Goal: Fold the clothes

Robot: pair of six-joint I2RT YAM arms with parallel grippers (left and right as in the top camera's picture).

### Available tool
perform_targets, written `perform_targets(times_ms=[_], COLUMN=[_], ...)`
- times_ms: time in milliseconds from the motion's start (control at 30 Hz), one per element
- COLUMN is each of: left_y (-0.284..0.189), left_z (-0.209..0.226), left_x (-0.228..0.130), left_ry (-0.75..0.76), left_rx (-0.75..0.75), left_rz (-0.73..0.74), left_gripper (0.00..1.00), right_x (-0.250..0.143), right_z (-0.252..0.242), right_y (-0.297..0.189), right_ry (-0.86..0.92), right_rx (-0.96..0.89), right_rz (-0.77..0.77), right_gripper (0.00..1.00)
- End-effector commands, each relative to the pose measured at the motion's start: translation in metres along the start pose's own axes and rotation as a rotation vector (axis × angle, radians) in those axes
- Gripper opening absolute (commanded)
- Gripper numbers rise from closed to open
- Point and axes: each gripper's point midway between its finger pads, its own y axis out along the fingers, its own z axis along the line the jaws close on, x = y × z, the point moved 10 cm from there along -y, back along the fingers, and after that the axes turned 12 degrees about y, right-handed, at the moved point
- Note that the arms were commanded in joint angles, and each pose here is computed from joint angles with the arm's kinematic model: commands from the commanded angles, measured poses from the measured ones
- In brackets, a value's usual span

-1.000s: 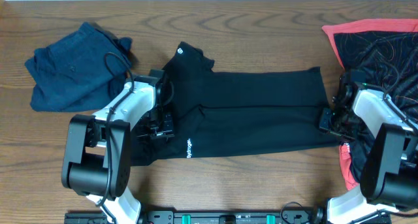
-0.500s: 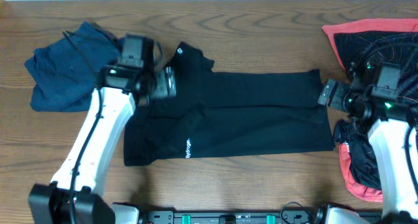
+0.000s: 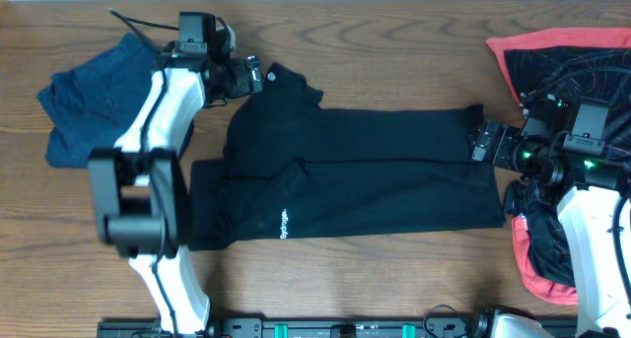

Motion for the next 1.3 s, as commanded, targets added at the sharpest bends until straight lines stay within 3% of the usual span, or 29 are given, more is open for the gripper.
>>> perform_targets(times_ms=[0, 333, 467, 567, 933, 1033, 1100, 1167, 1267], left_y=[0.019, 0.081, 0.086, 0.088, 0.094, 0.094, 0.094, 0.094, 0.092], left_z=[0.001, 0.008, 0.004, -0.003, -0.029, -0.026, -0.024, -0.023, -0.024], left_x=[0.014, -0.013, -0.015, -0.014, -0.01, -0.01, -0.01, -0.01, -0.009], left_ry=[0.048, 0.019, 0.028, 0.044, 0.109, 0.109, 0.102, 0.081, 0.05], left_rx=[-0.056, -0.135, -0.139, -0.146, -0.154, -0.114, -0.105, -0.104, -0.104], left_rz=[-0.019, 0.088, 0.093, 0.088, 0.05, 0.051, 0.053, 0.053, 0.052], left_gripper=[0.96, 0.94, 0.74, 0.65, 0.63, 0.49, 0.24, 0.1, 0.06], right_x=[0.002, 0.003, 0.003, 0.004, 0.007, 0.007, 0.006, 0.007, 0.009], right_z=[0.002, 0.001, -0.001, -0.001, 0.0, 0.0, 0.0, -0.001, -0.001], right_y=[-0.001, -0.001, -0.001, -0.001, -0.001, -0.001, 0.0, 0.001, 0.006], right_ry=[-0.009, -0.009, -0.009, -0.01, -0.017, -0.017, -0.03, -0.034, -0.035], right_rx=[0.035, 0.021, -0.002, -0.006, 0.001, 0.0, -0.001, -0.001, -0.003], right_rz=[0.003, -0.004, -0.012, -0.016, -0.035, -0.033, -0.028, -0.028, -0.035], right_gripper=[0.99, 0.99, 0.99, 0.96, 0.95, 0.9, 0.82, 0.72, 0.7])
